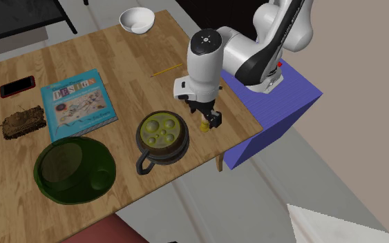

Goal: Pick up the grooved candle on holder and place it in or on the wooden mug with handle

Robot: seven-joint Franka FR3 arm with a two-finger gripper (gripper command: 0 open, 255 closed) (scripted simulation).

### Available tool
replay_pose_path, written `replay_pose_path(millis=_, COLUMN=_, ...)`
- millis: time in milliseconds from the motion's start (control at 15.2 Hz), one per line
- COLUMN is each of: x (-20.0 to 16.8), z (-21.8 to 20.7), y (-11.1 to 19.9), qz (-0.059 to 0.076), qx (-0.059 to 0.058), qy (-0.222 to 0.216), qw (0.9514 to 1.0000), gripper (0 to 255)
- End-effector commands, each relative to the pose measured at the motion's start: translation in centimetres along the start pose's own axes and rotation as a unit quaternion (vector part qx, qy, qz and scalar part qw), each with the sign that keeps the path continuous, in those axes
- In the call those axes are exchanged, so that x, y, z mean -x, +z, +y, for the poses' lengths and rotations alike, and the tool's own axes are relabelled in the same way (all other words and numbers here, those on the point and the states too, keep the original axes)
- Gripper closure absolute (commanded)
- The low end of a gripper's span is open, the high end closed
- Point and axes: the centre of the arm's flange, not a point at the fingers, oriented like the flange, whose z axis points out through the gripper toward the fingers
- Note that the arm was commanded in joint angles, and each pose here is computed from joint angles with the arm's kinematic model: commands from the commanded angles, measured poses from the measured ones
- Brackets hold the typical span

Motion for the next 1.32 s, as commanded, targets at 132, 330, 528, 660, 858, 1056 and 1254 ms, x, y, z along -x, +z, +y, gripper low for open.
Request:
replay_pose_path(millis=132, x=0.09, z=-0.03, y=1.29, qz=0.000, qx=0.000, qy=0.000, qw=1.0000, gripper=0)
replay_pose_path(millis=330, x=0.09, z=-0.03, y=1.30, qz=0.000, qx=0.000, qy=0.000, qw=1.0000, gripper=0)
replay_pose_path(millis=528, x=0.09, z=-0.03, y=1.29, qz=0.000, qx=0.000, qy=0.000, qw=1.0000, gripper=0)
replay_pose_path(millis=660, x=0.09, z=-0.03, y=1.29, qz=0.000, qx=0.000, qy=0.000, qw=1.0000, gripper=255)
replay_pose_path(millis=858, x=0.09, z=-0.05, y=1.28, qz=0.000, qx=0.000, qy=0.000, qw=1.0000, gripper=255)
replay_pose_path(millis=1056, x=0.12, z=-0.04, y=1.29, qz=0.000, qx=0.000, qy=0.000, qw=1.0000, gripper=255)
replay_pose_path(millis=1254, x=0.10, z=-0.04, y=0.77, qz=0.000, qx=0.000, qy=0.000, qw=1.0000, gripper=255)
